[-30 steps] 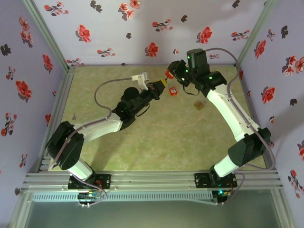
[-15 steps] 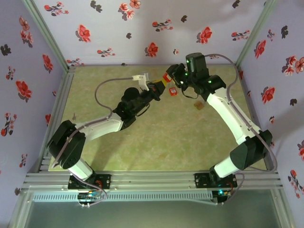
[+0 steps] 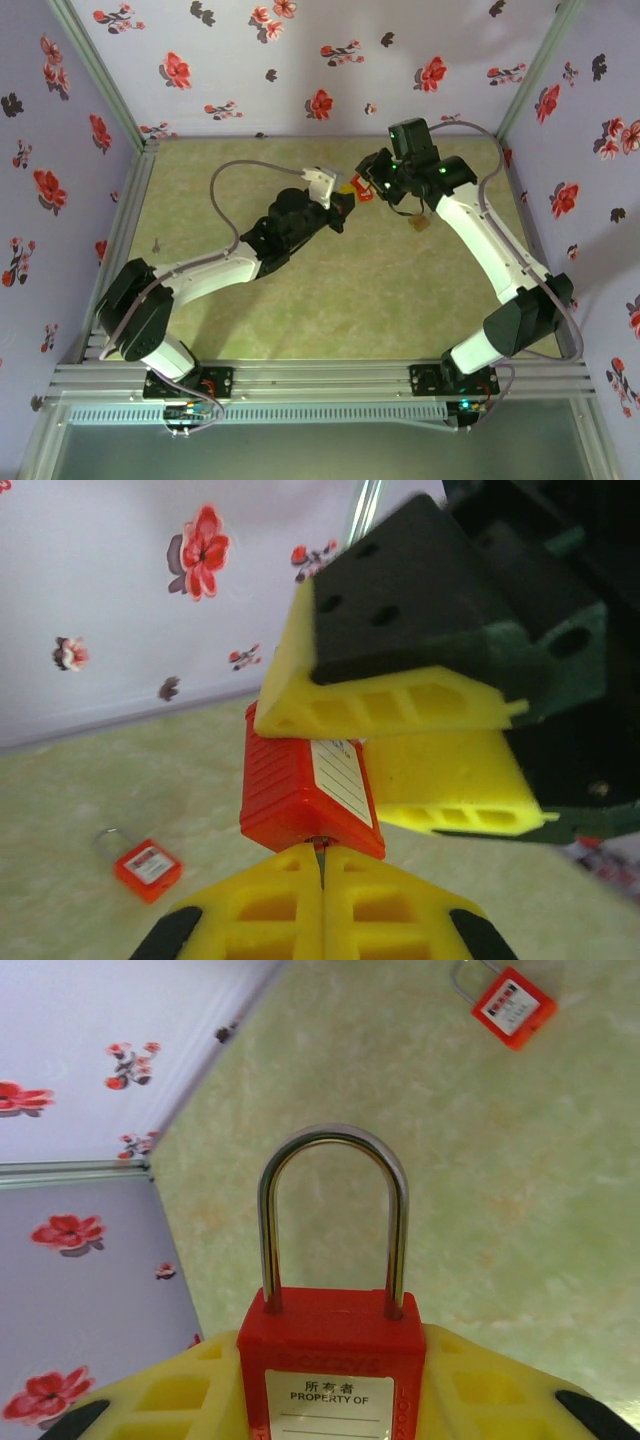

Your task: Unlock with the key

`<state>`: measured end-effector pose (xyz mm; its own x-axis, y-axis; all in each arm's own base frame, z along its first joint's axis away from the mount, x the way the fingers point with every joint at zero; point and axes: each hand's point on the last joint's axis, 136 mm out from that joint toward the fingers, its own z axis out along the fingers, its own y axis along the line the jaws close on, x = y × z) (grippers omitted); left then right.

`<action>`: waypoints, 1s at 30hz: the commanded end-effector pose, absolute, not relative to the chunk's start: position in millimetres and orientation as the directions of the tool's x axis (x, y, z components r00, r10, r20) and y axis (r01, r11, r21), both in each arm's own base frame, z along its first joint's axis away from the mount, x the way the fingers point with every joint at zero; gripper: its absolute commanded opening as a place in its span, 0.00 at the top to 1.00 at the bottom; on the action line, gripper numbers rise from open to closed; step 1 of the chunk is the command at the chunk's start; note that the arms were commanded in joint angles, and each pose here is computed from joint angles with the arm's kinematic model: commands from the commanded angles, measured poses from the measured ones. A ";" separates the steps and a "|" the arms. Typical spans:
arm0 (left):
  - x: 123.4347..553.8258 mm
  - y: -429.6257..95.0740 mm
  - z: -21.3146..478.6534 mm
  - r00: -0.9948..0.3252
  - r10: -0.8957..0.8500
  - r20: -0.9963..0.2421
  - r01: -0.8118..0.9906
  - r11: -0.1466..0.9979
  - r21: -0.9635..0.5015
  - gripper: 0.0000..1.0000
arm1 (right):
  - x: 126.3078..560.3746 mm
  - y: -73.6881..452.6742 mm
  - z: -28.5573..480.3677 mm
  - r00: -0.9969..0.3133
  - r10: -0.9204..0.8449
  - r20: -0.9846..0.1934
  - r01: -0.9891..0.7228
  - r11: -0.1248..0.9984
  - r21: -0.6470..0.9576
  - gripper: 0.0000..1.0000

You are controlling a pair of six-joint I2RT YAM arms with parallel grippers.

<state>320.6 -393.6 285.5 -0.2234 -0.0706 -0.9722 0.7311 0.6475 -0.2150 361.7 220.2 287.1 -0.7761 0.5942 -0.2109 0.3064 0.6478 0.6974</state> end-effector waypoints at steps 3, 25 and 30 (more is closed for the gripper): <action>290.4 -415.8 284.4 -0.060 0.160 -0.985 0.808 0.587 0.046 1.00 | 329.7 259.1 289.6 -0.883 0.453 -0.124 0.227 0.643 0.731 1.00; 263.1 -418.5 289.9 0.108 0.314 -0.943 0.780 0.561 0.276 0.77 | 325.0 248.1 280.9 -0.886 0.444 -0.138 0.234 0.682 0.693 1.00; 253.0 -399.1 296.9 -0.013 0.196 -0.981 0.792 0.600 0.110 0.31 | 319.3 238.7 274.9 -0.898 0.411 -0.158 0.218 0.726 0.652 1.00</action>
<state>267.8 -403.3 271.7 0.0180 0.3215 -0.9467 0.7649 0.6054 0.2202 331.3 230.0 264.7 -0.8603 0.4886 -0.1456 0.2963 0.7114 0.6373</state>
